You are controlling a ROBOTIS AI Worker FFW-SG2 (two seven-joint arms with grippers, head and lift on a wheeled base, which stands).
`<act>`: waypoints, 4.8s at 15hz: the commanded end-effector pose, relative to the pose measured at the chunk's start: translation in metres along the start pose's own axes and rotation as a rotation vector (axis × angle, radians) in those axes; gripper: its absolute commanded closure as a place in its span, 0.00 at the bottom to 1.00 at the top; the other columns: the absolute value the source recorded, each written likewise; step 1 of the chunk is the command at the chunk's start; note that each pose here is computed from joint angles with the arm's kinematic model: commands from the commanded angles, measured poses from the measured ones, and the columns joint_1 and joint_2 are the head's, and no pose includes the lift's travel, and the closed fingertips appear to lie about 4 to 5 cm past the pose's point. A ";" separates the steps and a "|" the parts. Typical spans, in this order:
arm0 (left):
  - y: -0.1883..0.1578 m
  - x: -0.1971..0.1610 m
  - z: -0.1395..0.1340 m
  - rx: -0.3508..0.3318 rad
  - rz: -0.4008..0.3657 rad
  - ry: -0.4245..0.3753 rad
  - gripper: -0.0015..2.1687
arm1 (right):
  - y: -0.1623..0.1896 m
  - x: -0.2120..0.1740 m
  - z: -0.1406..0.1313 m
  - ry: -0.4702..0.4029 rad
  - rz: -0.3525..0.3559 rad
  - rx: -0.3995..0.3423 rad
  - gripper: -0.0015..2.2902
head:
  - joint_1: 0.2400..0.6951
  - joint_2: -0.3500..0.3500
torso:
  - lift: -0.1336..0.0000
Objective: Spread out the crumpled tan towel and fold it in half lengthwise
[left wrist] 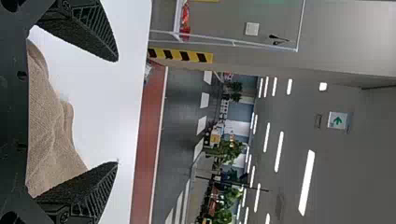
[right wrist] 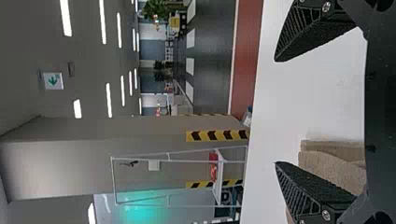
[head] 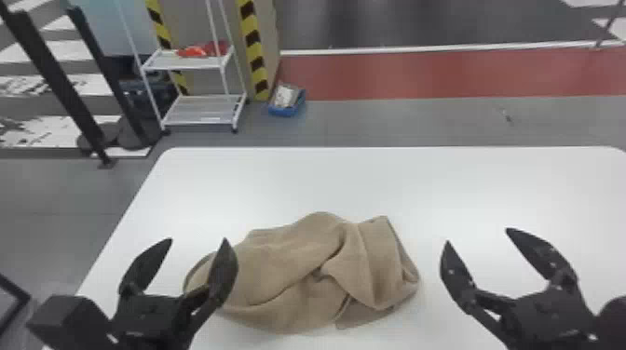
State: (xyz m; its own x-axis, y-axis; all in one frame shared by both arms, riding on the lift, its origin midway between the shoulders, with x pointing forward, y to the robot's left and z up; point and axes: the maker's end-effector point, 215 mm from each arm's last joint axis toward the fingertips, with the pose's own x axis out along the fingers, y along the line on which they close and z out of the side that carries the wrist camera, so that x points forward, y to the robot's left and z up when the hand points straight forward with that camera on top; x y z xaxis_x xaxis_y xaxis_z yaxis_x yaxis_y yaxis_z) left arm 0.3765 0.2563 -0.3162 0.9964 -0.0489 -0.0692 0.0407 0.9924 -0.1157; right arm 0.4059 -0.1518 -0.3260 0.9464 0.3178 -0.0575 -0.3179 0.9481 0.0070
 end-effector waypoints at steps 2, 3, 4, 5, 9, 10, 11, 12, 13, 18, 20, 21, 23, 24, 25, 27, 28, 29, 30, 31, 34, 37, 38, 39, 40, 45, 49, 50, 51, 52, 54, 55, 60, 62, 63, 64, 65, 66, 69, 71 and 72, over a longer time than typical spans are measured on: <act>0.000 -0.002 -0.002 0.000 0.000 0.004 0.04 | 0.045 0.010 -0.032 0.124 0.134 -0.041 0.04 | 1.00 0.73 | 0.07; 0.000 -0.002 -0.002 0.000 0.000 0.006 0.04 | 0.057 0.011 -0.045 0.172 0.164 -0.070 0.04 | 1.00 0.75 | 0.07; 0.000 -0.003 -0.002 0.000 0.000 0.004 0.04 | 0.069 0.012 -0.061 0.236 0.195 -0.116 0.04 | 1.00 0.78 | 0.07; 0.000 -0.003 -0.001 0.000 0.000 0.004 0.04 | 0.073 0.012 -0.078 0.304 0.201 -0.161 0.04 | 1.00 0.83 | 0.07; 0.001 -0.004 -0.003 0.001 0.002 0.007 0.04 | 0.095 0.022 -0.095 0.352 0.243 -0.158 0.06 | 1.00 0.88 | 0.07; 0.001 -0.004 -0.003 0.001 0.002 0.009 0.04 | 0.103 0.025 -0.097 0.352 0.260 -0.163 0.06 | 1.00 0.89 | 0.07; 0.001 -0.004 -0.003 0.001 0.002 0.009 0.04 | 0.111 0.027 -0.100 0.356 0.275 -0.162 0.06 | 1.00 0.90 | 0.07; 0.002 -0.004 -0.003 0.002 0.003 0.008 0.04 | 0.119 0.029 -0.104 0.359 0.292 -0.161 0.06 | 1.00 0.92 | 0.07; 0.003 -0.005 -0.004 0.002 0.005 0.011 0.04 | 0.126 0.031 -0.106 0.360 0.306 -0.161 0.06 | 1.00 0.93 | 0.07; 0.005 -0.005 -0.007 0.004 0.009 0.017 0.04 | 0.146 0.042 -0.120 0.376 0.353 -0.168 0.33 | 1.00 1.00 | 0.07; 0.006 -0.005 -0.009 0.006 0.009 0.019 0.04 | 0.154 0.043 -0.117 0.361 0.387 -0.140 0.67 | 1.00 1.00 | 0.07; 0.006 -0.006 -0.010 0.008 0.000 0.025 0.04 | 0.155 0.043 -0.116 0.356 0.393 -0.143 0.73 | 1.00 1.00 | 0.07; -0.003 -0.006 -0.013 -0.006 -0.053 0.035 0.03 | 0.157 0.044 -0.106 0.313 0.400 -0.152 0.74 | 1.00 1.00 | 0.07; -0.008 -0.006 -0.014 -0.013 -0.077 0.043 0.03 | 0.156 0.043 -0.106 0.314 0.397 -0.152 0.74 | 1.00 1.00 | 0.07; -0.016 -0.006 -0.026 -0.018 -0.112 0.090 0.03 | 0.156 0.043 -0.104 0.310 0.396 -0.152 0.74 | 1.00 1.00 | 0.07; -0.022 -0.006 -0.065 -0.034 -0.143 0.235 0.03 | 0.157 0.041 -0.104 0.311 0.396 -0.152 0.74 | 1.00 1.00 | 0.07; -0.020 -0.012 -0.095 -0.047 -0.141 0.345 0.03 | 0.156 0.039 -0.104 0.312 0.395 -0.154 0.74 | 1.00 1.00 | 0.07; -0.017 -0.016 -0.112 -0.055 -0.135 0.414 0.03 | 0.155 0.038 -0.104 0.312 0.392 -0.154 0.74 | 1.00 0.99 | 0.07; -0.014 -0.019 -0.120 -0.060 -0.129 0.444 0.03 | 0.155 0.037 -0.104 0.312 0.392 -0.155 0.74 | 1.00 0.99 | 0.07; -0.013 -0.021 -0.122 -0.060 -0.127 0.455 0.03 | 0.155 0.037 -0.104 0.312 0.391 -0.157 0.74 | 1.00 0.99 | 0.07; -0.012 -0.022 -0.125 -0.064 -0.125 0.465 0.04 | 0.156 0.036 -0.104 0.312 0.394 -0.156 0.74 | 1.00 1.00 | 0.07; -0.008 -0.021 -0.124 -0.047 -0.110 0.466 0.19 | 0.153 0.033 -0.101 0.310 0.386 -0.158 0.74 | 1.00 1.00 | 0.07; -0.007 -0.024 -0.135 -0.035 -0.101 0.509 0.19 | 0.152 0.033 -0.099 0.307 0.383 -0.156 0.74 | 1.00 1.00 | 0.07; -0.005 -0.025 -0.142 -0.030 -0.089 0.535 0.19 | 0.150 0.032 -0.096 0.303 0.381 -0.156 0.74 | 1.00 1.00 | 0.07; -0.002 -0.024 -0.146 -0.002 -0.073 0.553 0.20 | 0.148 0.031 -0.096 0.303 0.380 -0.154 0.74 | 1.00 1.00 | 0.07; 0.014 -0.017 -0.155 0.087 0.001 0.575 0.54 | 0.138 0.025 -0.091 0.285 0.367 -0.151 0.74 | 1.00 1.00 | 0.07; 0.017 -0.008 -0.126 0.092 0.007 0.514 0.58 | 0.103 0.024 -0.085 0.270 0.312 -0.145 0.74 | 1.00 1.00 | 0.07; 0.018 -0.007 -0.114 0.092 0.003 0.493 0.58 | 0.084 0.026 -0.081 0.263 0.300 -0.134 0.74 | 1.00 0.99 | 0.07; 0.024 -0.005 -0.098 0.090 0.005 0.471 0.58 | 0.057 0.030 -0.074 0.254 0.284 -0.126 0.74 | 1.00 0.97 | 0.07; 0.030 -0.002 -0.087 0.087 0.005 0.463 0.58 | 0.028 0.035 -0.073 0.282 0.264 -0.126 0.74 | 1.00 0.95 | 0.07; 0.040 0.005 -0.071 0.070 0.002 0.479 0.58 | -0.016 0.046 -0.066 0.330 0.241 -0.099 0.74 | 1.00 0.86 | 0.07; 0.037 0.008 -0.066 0.056 -0.025 0.486 0.58 | -0.033 0.051 -0.058 0.340 0.234 -0.108 0.74 | 1.00 0.83 | 0.07; 0.001 0.022 -0.048 0.011 -0.213 0.485 0.58 | -0.011 0.059 -0.013 0.328 0.438 -0.262 0.73 | 1.00 0.72 | 0.07; -0.013 0.024 -0.024 0.022 -0.265 0.447 0.58 | -0.022 0.060 0.021 0.284 0.409 -0.238 0.73 | 1.00 0.70 | 0.07; -0.015 0.020 -0.019 0.014 -0.277 0.458 0.58 | -0.030 0.058 0.033 0.268 0.394 -0.212 0.74 | 1.00 0.69 | 0.07; -0.021 0.017 -0.008 0.001 -0.303 0.457 0.58 | -0.034 0.056 0.045 0.254 0.395 -0.179 0.73 | 1.00 0.67 | 0.07; -0.022 0.014 0.003 0.003 -0.308 0.451 0.58 | -0.037 0.052 0.054 0.239 0.399 -0.149 0.74 | 1.00 0.66 | 0.07; -0.026 0.012 0.016 0.010 -0.318 0.433 0.58 | -0.042 0.049 0.063 0.224 0.391 -0.136 0.73 | 1.00 0.64 | 0.07; -0.042 -0.001 0.040 -0.015 -0.361 0.445 0.58 | -0.060 0.038 0.104 0.158 0.363 -0.079 0.73 | 1.00 0.60 | 0.07; -0.049 -0.007 0.056 -0.006 -0.373 0.422 0.58 | -0.082 0.027 0.133 0.110 0.328 -0.009 0.73 | 1.00 0.57 | 0.07; -0.054 -0.009 0.059 -0.009 -0.383 0.421 0.58 | -0.094 0.023 0.144 0.091 0.302 0.006 0.73 | 1.00 0.53 | 0.07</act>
State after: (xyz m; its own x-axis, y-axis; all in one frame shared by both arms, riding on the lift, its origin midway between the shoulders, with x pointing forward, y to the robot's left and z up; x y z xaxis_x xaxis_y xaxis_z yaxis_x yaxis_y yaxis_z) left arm 0.3731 0.2146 -0.2584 0.7959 -0.4398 -0.4161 0.3826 0.8980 -0.2174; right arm 0.4667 -0.2160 -0.2032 0.7800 0.6004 -0.1763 -0.6072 0.7943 0.0183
